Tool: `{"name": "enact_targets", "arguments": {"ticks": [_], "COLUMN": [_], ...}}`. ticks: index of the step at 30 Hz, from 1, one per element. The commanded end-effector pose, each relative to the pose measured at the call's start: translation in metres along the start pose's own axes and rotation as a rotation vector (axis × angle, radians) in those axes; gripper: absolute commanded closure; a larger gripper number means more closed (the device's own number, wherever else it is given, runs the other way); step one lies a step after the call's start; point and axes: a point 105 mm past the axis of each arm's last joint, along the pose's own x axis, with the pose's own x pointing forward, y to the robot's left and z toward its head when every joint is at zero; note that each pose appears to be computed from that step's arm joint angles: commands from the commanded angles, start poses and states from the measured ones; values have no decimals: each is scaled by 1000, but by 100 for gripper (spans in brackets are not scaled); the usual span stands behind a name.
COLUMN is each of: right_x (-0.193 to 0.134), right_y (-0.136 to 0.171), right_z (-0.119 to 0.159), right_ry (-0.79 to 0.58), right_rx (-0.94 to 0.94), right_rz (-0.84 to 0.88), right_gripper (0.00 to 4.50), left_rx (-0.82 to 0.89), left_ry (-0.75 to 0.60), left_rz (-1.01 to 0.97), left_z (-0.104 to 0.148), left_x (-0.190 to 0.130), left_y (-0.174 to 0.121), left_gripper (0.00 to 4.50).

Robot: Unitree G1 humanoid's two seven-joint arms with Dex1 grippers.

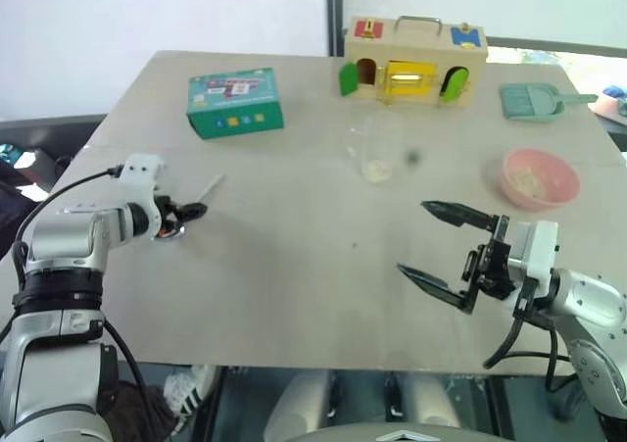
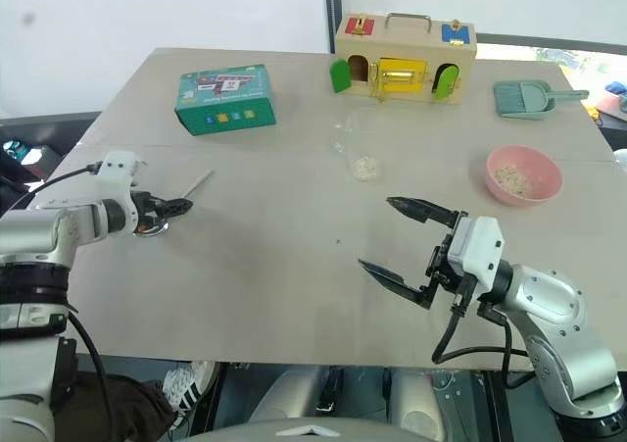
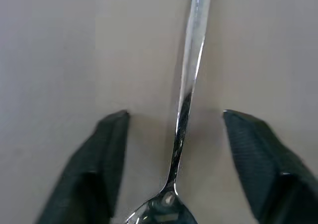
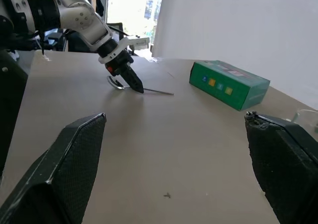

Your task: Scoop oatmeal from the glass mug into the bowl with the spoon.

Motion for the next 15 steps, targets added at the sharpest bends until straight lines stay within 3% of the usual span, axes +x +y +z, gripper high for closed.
{"name": "enact_targets", "arguments": {"ticks": [1,4,8,12,14,15], "right_x": [-3,-4,-1,5,10,17], "right_y": [-1,-5,-9,-11,-19,-22], "right_z": [5,0,-12,-23,-23,-16], "right_ry": [-3,4,80,193,228,198], "right_rx": [-31,7,70,142,232,265], "right_rz": [-23,-71,-144,-176,-203,-179], "right_gripper": [0,0,0,0,0,0], "left_rx": [19,28,7,67,154,207], "left_ry": [-5,0,-57,-353,-672,-729], "left_rz": [5,17,32,-35,-186,-241], "left_z": [5,3,14,60,94,96], "left_x": [1,2,1,-13,-35,-43], "left_y": [5,7,3,-31,-77,-95], "left_gripper": [320,445,445,445,445,445]}}
